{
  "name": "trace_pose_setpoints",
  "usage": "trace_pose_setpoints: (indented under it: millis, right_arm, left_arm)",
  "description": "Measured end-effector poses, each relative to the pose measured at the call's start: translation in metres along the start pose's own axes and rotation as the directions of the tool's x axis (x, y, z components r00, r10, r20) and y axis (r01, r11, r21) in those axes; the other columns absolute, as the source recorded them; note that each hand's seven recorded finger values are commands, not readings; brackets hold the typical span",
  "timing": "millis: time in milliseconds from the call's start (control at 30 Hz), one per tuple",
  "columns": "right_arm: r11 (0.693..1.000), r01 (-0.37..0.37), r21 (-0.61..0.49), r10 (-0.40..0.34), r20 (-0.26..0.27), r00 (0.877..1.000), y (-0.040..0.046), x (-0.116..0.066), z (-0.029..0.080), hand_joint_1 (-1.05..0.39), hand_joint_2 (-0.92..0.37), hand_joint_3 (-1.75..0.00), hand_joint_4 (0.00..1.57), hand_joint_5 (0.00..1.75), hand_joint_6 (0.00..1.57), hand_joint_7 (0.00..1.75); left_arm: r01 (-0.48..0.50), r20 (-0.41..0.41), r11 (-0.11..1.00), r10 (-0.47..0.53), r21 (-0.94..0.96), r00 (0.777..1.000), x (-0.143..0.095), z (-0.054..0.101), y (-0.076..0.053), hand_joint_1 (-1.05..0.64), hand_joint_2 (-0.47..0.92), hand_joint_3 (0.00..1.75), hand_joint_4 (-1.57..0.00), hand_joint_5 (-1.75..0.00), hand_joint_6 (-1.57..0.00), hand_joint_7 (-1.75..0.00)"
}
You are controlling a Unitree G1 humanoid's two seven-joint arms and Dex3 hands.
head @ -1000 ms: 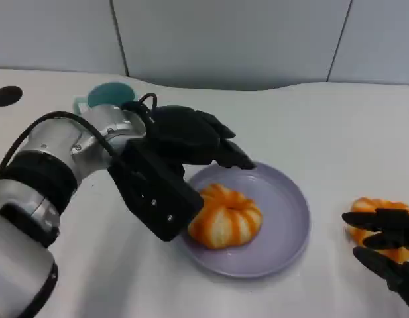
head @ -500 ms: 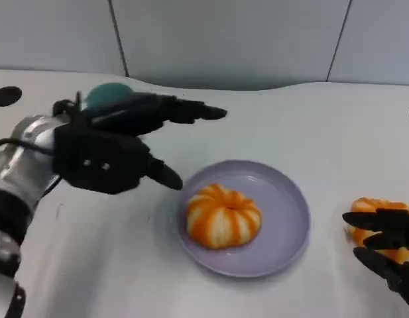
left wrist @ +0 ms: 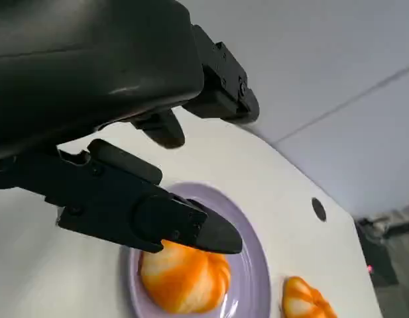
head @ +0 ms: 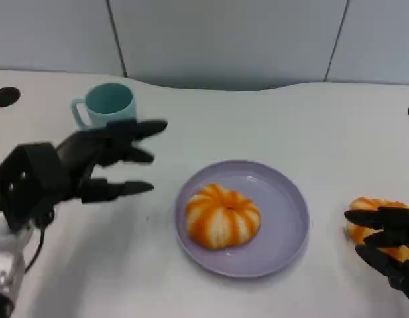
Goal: Grasp the bread from the table and place it into the plate.
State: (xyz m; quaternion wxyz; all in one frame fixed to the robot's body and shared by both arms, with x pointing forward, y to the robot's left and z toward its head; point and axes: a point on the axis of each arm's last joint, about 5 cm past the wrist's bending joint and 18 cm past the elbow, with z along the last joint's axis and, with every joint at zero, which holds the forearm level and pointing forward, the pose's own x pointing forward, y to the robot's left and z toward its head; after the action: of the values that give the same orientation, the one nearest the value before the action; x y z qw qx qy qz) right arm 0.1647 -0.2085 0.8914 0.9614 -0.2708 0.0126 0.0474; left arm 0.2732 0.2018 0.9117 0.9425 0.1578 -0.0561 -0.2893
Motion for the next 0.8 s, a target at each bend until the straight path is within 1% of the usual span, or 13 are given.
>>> trace_pose_setpoints:
  millis: [33, 67, 100, 167, 233, 300, 367, 433, 467, 533, 633, 700, 800]
  right_arm:
    - [1.000, 0.000, 0.000, 0.000, 0.005, 1.000, -0.0002, 0.000, -0.001, -0.22, -0.92, -0.32, 0.71, 0.59, 0.84, 0.01]
    - [1.000, 0.000, -0.001, 0.000, 0.005, 1.000, -0.0006, 0.000, -0.002, -0.23, -0.92, -0.31, 0.71, 0.59, 0.84, 0.01]
    - [1.000, 0.001, -0.003, -0.001, 0.003, 1.000, -0.0012, 0.000, -0.003, -0.23, -0.92, -0.31, 0.70, 0.58, 0.84, 0.01]
    - [1.000, 0.007, -0.006, -0.007, -0.003, 1.000, -0.0042, -0.001, -0.004, -0.24, -0.92, -0.31, 0.70, 0.57, 0.84, 0.01]
    - [1.000, 0.016, -0.010, -0.016, -0.009, 1.000, -0.0082, -0.002, -0.005, -0.24, -0.92, -0.30, 0.72, 0.58, 0.85, 0.02]
    - [1.000, 0.018, -0.017, -0.019, -0.014, 1.000, -0.0102, -0.004, -0.006, -0.26, -0.92, -0.29, 0.73, 0.59, 0.86, 0.02]
    - [1.000, 0.017, -0.021, -0.017, -0.018, 1.000, -0.0108, -0.004, -0.007, -0.26, -0.92, -0.29, 0.73, 0.59, 0.85, 0.02]
    - [1.000, 0.016, -0.022, -0.016, -0.020, 1.000, -0.0111, -0.005, -0.007, -0.24, -0.92, -0.29, 0.73, 0.60, 0.85, 0.02]
    - [1.000, 0.016, -0.021, -0.016, -0.019, 1.000, -0.0112, -0.005, -0.008, -0.23, -0.92, -0.29, 0.74, 0.61, 0.86, 0.02]
    - [1.000, 0.015, -0.020, -0.015, -0.004, 1.000, -0.0117, -0.006, -0.008, -0.25, -0.92, -0.30, 0.74, 0.62, 0.86, 0.02]
    - [1.000, 0.014, -0.015, -0.014, 0.017, 1.000, -0.0121, -0.006, -0.009, -0.26, -0.92, -0.30, 0.73, 0.63, 0.86, 0.02]
    - [1.000, 0.012, -0.012, -0.012, 0.012, 1.000, -0.0118, -0.006, -0.011, -0.25, -0.92, -0.31, 0.73, 0.63, 0.86, 0.02]
    - [1.000, 0.006, -0.004, -0.006, 0.008, 1.000, -0.0122, -0.007, -0.011, -0.25, -0.92, -0.31, 0.73, 0.64, 0.86, 0.02]
  left_arm:
    - [-0.026, -0.025, 0.999, 0.026, -0.029, 0.999, -0.006, -0.004, -0.006, -0.41, 0.92, 0.11, -0.22, -1.65, -0.19, -1.06]
    - [-0.054, -0.055, 0.997, 0.051, -0.057, 0.997, -0.012, -0.009, -0.012, -0.39, 0.92, 0.12, -0.24, -1.70, -0.13, -1.32]
    - [-0.079, -0.081, 0.994, 0.072, -0.079, 0.994, -0.017, -0.013, -0.017, -0.37, 0.92, 0.12, -0.28, -1.73, -0.09, -1.53]
    - [-0.133, -0.147, 0.985, 0.116, -0.112, 0.982, -0.025, -0.021, -0.030, -0.36, 0.92, 0.11, -0.34, -1.74, -0.11, -1.68]
    - [-0.178, -0.218, 0.975, 0.145, -0.136, 0.965, -0.031, -0.026, -0.039, -0.34, 0.92, 0.11, -0.42, -1.75, -0.21, -1.73]
    - [-0.203, -0.273, 0.967, 0.156, -0.152, 0.949, -0.034, -0.027, -0.044, -0.32, 0.92, 0.10, -0.51, -1.75, -0.33, -1.74]
    - [-0.218, -0.320, 0.964, 0.160, -0.153, 0.934, -0.035, -0.027, -0.044, -0.28, 0.92, 0.10, -0.61, -1.75, -0.42, -1.75]
    - [-0.224, -0.351, 0.962, 0.157, -0.157, 0.923, -0.037, -0.026, -0.044, -0.25, 0.92, 0.09, -0.73, -1.75, -0.52, -1.75]
    - [-0.225, -0.367, 0.962, 0.155, -0.157, 0.917, -0.037, -0.025, -0.043, -0.24, 0.92, 0.08, -0.76, -1.75, -0.55, -1.75]
    - [-0.227, -0.404, 0.962, 0.150, -0.150, 0.902, -0.039, -0.024, -0.042, -0.21, 0.91, 0.06, -0.80, -1.75, -0.58, -1.75]
    - [-0.230, -0.454, 0.965, 0.148, -0.130, 0.879, -0.041, -0.023, -0.043, -0.19, 0.89, 0.05, -0.82, -1.75, -0.60, -1.75]
    - [-0.231, -0.465, 0.965, 0.150, -0.122, 0.872, -0.040, -0.022, -0.044, -0.19, 0.88, 0.04, -0.82, -1.75, -0.61, -1.75]
    - [-0.227, -0.474, 0.967, 0.146, -0.119, 0.868, -0.040, -0.023, -0.045, -0.20, 0.87, 0.04, -0.83, -1.75, -0.62, -1.75]
